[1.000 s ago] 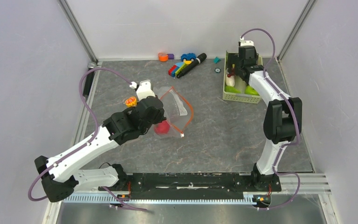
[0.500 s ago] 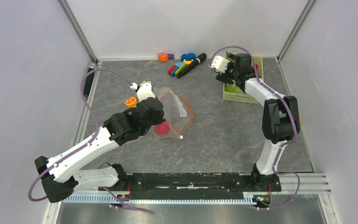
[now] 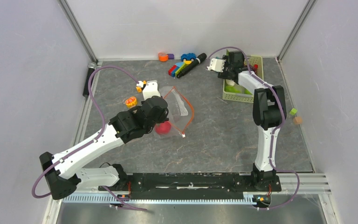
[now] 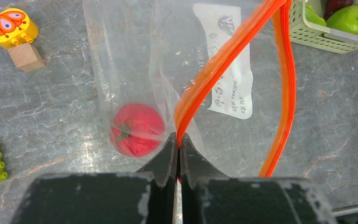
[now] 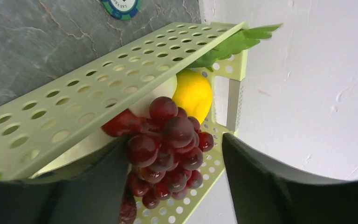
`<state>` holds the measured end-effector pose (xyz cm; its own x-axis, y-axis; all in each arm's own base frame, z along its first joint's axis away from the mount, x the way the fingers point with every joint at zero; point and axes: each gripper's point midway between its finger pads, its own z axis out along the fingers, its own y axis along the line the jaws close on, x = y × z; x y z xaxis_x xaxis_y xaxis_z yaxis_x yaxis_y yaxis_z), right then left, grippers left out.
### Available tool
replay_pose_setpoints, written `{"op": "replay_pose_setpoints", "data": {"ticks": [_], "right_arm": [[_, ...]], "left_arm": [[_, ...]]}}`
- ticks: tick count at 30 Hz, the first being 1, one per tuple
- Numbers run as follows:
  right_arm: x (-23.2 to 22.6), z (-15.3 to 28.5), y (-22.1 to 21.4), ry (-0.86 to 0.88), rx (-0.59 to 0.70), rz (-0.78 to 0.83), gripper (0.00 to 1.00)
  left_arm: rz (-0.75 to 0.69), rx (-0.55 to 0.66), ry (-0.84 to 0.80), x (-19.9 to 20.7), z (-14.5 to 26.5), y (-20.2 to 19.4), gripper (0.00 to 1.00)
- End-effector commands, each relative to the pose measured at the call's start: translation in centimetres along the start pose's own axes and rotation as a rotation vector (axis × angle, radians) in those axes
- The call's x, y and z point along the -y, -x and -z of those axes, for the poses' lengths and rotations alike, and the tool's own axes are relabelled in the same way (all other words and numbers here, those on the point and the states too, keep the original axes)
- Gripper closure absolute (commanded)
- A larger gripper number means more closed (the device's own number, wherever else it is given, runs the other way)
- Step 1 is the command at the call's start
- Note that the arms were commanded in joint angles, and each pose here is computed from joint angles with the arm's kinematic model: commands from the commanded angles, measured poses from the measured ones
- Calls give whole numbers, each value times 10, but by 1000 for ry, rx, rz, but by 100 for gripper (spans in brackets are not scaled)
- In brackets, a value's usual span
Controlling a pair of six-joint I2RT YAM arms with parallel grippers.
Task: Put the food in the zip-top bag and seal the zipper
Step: Pick up the fake fruit from the bin, then place the fake fruit in the zipper food storage bag.
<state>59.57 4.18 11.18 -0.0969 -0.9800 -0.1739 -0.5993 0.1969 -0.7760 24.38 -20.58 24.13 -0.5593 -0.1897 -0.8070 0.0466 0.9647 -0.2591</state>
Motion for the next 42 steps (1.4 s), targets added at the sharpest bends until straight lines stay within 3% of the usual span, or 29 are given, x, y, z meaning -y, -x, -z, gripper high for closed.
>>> {"op": "replay_pose_setpoints", "data": {"ticks": [1, 8, 12, 19, 22, 26, 31, 35, 39, 42], "right_arm": [[5, -16, -14, -24, -72, 15, 32], [11, -14, -13, -59, -79, -33, 80], [38, 14, -16, -167, -91, -102, 100], [108, 130, -30, -599, -53, -443, 100], [124, 184, -22, -721, 83, -592, 100], [131, 232, 8, -741, 327, -706, 100], [123, 281, 64, -635, 616, -789, 100], [102, 332, 125, -432, 947, -799, 100], [70, 388, 177, -179, 1248, -729, 100], [40, 423, 202, -25, 1396, -656, 100]], "left_arm": [[-25, 44, 9, 3, -8, 11, 96], [-29, 42, 18, 3, -13, 9, 97], [-23, 50, 41, -2, -18, 5, 97], [-30, 35, 39, -2, -24, -2, 97], [-31, 29, 35, -4, -23, -4, 98], [-22, 34, 48, -11, -23, -6, 97], [-17, 11, 24, -9, -21, -12, 97], [-17, -6, 18, -8, -23, -15, 97], [-18, -22, 14, -7, -25, -19, 97], [-26, -46, -1, -4, -27, -24, 97]]}}
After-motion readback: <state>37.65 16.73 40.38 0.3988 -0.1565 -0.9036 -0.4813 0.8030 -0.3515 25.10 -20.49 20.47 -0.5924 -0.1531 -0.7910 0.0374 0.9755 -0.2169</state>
